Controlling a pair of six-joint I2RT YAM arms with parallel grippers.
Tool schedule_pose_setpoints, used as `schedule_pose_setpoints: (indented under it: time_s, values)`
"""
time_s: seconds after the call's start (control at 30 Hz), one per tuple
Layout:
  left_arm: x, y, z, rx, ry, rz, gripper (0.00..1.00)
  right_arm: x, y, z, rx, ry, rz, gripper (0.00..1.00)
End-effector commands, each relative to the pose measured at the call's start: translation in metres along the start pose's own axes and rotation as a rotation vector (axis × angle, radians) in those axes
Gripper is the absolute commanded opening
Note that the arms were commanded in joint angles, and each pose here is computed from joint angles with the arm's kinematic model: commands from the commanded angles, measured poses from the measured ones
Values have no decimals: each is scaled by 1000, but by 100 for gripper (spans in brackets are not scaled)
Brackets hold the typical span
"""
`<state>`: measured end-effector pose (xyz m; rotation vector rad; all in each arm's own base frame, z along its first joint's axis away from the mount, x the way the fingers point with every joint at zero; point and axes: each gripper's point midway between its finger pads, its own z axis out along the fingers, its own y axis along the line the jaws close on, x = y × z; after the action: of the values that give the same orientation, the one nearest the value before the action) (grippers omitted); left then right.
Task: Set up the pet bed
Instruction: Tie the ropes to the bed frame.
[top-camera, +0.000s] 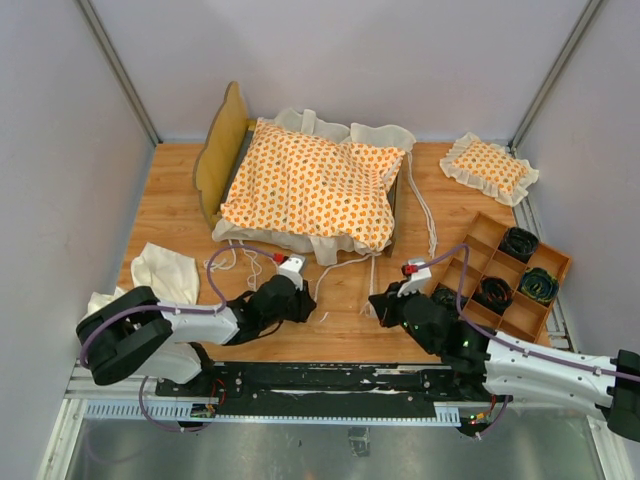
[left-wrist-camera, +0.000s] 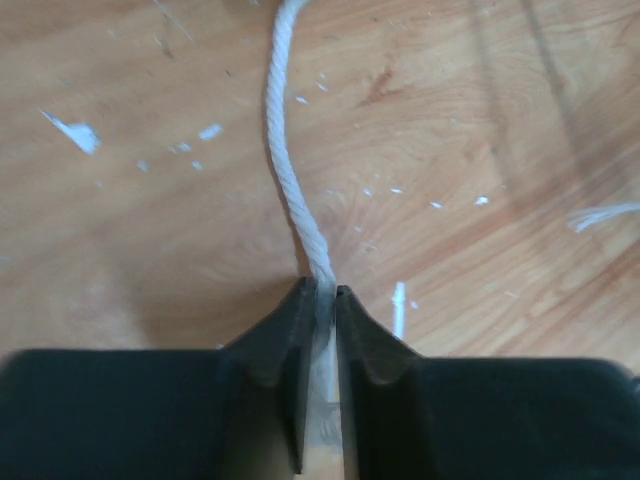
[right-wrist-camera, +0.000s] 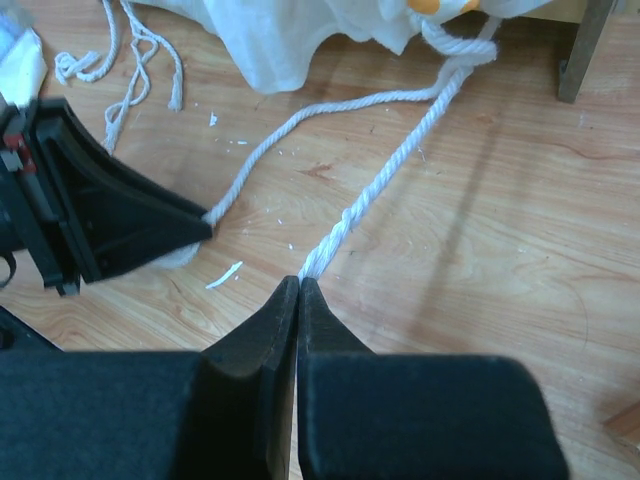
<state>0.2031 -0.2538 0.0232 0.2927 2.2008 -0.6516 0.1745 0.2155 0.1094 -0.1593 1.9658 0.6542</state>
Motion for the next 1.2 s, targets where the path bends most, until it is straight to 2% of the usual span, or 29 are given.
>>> schedule_pose_setpoints:
  time_s: [0.0, 0.03, 0.07, 0.2, 0.23, 0.27, 0.33, 0.37, 0.63, 0.97, 1.17]
  values:
    - [0, -29, -7, 78, -39, 1, 7, -31, 16, -2, -8, -78, 81, 0]
    - [-2, -41, -10, 114, -54, -2, 2, -34, 18, -1, -10, -88, 93, 0]
    - [-3, -54, -13, 155, -66, -10, 0, -38, 21, 0, -13, -96, 104, 0]
    - [-7, -99, -27, 343, -101, -44, 0, -50, 33, 8, -12, -116, 128, 0]
    - [-8, -105, -29, 373, -102, -38, 3, -52, 35, 10, -12, -115, 137, 0]
    - [-10, -109, -30, 387, -104, -31, 12, -53, 38, 12, -12, -109, 145, 0]
    - [-13, -112, -31, 400, -116, -1, 36, -52, 44, 16, -23, -96, 162, 0]
    - [-15, -113, -32, 403, -126, 10, 44, -52, 46, 18, -26, -93, 176, 0]
    - [-43, -108, -41, 375, -245, 68, 61, -42, 48, 25, -14, -59, 302, 0]
    - [-74, -101, -37, 300, -400, 225, 68, -44, 48, 27, -13, -65, 360, 0]
    - [-73, -114, -22, 326, -394, 270, 69, -44, 49, 27, -16, -61, 380, 0]
